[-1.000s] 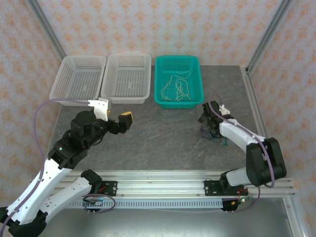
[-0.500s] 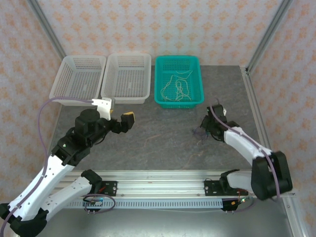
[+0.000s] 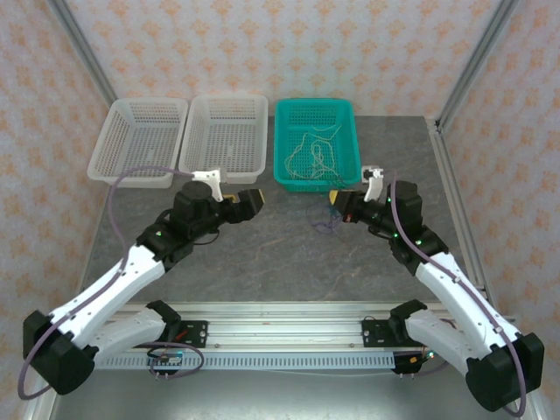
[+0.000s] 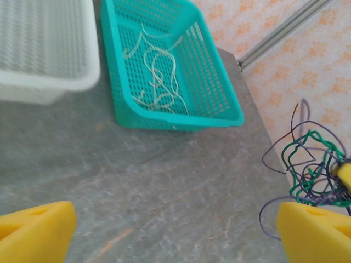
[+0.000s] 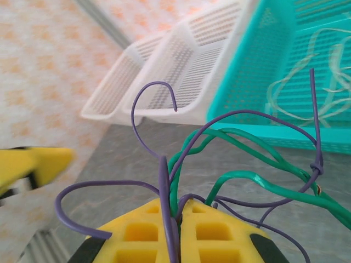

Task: Untangle the cables

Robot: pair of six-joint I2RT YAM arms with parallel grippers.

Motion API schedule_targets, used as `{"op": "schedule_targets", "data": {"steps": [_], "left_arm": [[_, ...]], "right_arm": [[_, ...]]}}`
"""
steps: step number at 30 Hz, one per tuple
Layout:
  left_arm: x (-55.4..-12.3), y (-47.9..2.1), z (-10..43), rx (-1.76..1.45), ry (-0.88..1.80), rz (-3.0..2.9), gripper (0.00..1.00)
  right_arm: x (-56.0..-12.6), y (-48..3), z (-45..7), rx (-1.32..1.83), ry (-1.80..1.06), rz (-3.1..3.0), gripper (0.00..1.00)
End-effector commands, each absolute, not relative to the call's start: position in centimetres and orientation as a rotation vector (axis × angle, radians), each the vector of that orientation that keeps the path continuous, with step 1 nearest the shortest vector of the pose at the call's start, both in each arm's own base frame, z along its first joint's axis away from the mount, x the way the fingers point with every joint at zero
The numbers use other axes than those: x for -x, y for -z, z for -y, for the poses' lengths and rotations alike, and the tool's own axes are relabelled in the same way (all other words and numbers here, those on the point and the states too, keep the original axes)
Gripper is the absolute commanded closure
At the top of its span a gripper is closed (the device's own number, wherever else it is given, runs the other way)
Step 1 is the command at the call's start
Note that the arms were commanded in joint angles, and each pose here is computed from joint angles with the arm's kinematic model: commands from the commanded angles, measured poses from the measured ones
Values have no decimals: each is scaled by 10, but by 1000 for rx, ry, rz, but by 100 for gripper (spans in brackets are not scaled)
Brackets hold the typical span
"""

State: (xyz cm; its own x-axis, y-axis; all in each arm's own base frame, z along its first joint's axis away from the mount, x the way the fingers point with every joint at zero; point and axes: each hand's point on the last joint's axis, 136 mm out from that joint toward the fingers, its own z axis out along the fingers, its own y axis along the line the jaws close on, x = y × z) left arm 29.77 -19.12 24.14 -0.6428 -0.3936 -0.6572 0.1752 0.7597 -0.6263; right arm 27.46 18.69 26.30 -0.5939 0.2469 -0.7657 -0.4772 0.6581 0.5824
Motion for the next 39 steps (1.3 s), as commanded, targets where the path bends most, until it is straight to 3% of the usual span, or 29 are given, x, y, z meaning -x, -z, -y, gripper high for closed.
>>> {"op": "schedule_targets", "data": {"steps": [1, 14, 17, 20, 23, 31, 32, 36, 39], "left_arm": [[-304, -274, 227, 257, 1186, -1966, 7], [-319, -267, 296, 329, 1439, -1941, 18], [-323, -265, 300, 346, 1441, -1933, 41], [-325, -267, 298, 334, 1400, -1941, 78], [-323, -270, 292, 317, 1343, -1953, 100], [-311, -293, 266, 252, 1207, -1923, 100], [-307, -298, 269, 221, 1234, -1913, 95], [-299, -307, 280, 167, 1323, -1903, 49], [-300, -294, 277, 198, 1299, -1939, 38]], "right_arm": [[-262, -295, -212, 348, -1129, -1836, 100], [-255, -288, -232, 376, -1246, -1835, 100], [-252, -286, -235, 389, -1255, -1840, 100], [-248, -282, -237, 410, -1266, -1850, 100], [-244, -275, -238, 427, -1283, -1862, 100], [-245, -246, -232, 392, -1228, -1942, 100], [-247, -245, -230, 375, -1209, -1947, 100], [-256, -243, -225, 329, -1154, -1967, 100], [-254, -252, -230, 343, -1204, -1938, 100]]}}
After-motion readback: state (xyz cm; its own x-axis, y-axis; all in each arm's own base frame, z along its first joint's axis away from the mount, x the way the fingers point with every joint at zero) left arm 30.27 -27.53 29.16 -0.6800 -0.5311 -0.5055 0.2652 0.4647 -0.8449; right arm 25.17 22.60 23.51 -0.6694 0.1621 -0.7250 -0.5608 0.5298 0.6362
